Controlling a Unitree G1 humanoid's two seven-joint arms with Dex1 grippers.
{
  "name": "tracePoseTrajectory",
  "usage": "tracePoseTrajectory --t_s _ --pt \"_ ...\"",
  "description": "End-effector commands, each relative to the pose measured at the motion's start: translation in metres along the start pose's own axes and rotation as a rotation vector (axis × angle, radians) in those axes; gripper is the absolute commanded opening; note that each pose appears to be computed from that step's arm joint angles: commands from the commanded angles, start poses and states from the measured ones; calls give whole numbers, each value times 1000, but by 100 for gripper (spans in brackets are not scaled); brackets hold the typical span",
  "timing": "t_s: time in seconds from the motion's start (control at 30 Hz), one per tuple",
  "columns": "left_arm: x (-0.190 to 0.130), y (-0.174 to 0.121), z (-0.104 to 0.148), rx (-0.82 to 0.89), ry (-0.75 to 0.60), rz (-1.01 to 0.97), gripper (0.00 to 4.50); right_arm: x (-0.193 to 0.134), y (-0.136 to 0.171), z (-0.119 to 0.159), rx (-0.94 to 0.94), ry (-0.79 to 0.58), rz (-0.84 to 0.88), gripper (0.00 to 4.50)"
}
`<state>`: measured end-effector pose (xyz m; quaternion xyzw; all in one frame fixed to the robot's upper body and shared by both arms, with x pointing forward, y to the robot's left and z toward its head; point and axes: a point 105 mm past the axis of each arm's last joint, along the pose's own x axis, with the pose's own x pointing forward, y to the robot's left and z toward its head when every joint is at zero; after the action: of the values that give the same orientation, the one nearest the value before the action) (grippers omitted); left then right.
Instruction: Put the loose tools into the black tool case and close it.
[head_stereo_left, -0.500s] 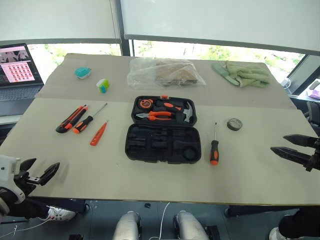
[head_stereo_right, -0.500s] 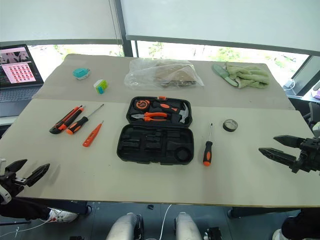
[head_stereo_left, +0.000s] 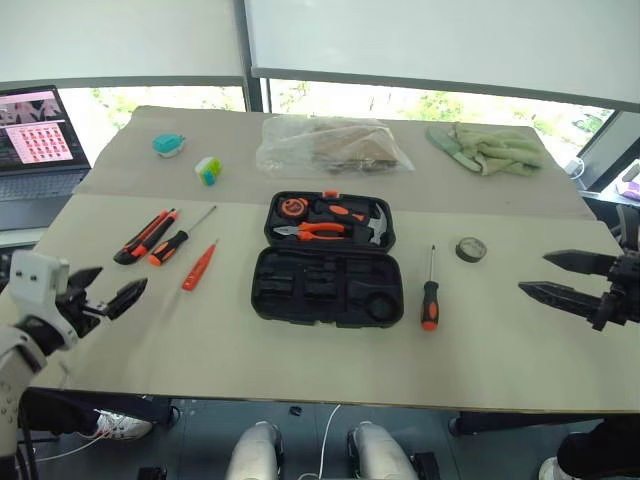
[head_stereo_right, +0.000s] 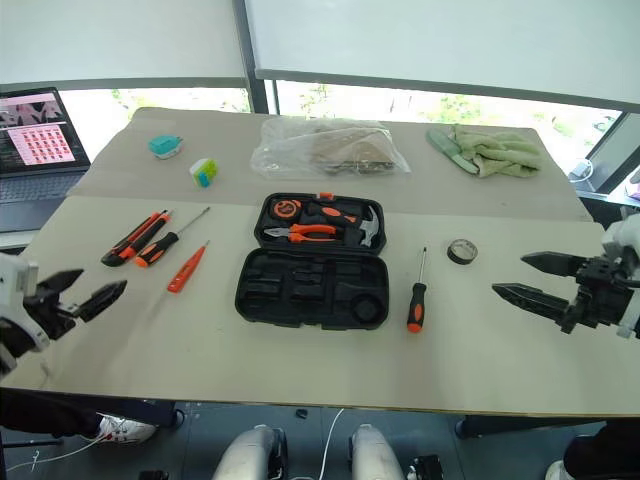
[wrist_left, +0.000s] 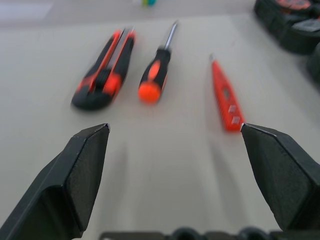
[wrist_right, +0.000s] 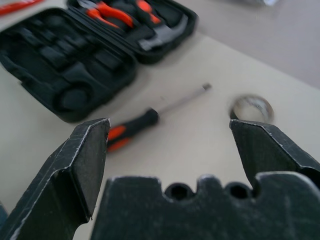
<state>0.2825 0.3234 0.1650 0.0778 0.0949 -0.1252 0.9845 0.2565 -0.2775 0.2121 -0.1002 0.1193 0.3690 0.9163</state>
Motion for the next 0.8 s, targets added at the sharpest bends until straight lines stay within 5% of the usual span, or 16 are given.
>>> tracePoseTrajectory --t_s 0.03,0.27,0.6,0.8 --pt "31 4 10 59 50 -40 450 23 44 43 -118 -97 153 445" --pt "77 6 8 106 160 -101 450 43 94 67 -190 -170 312 445" --pt "105 8 -13 104 246 -124 450 46 108 76 -242 -200 306 445" --pt "116 4 -21 17 256 -141 279 42 105 76 -233 -212 288 450"
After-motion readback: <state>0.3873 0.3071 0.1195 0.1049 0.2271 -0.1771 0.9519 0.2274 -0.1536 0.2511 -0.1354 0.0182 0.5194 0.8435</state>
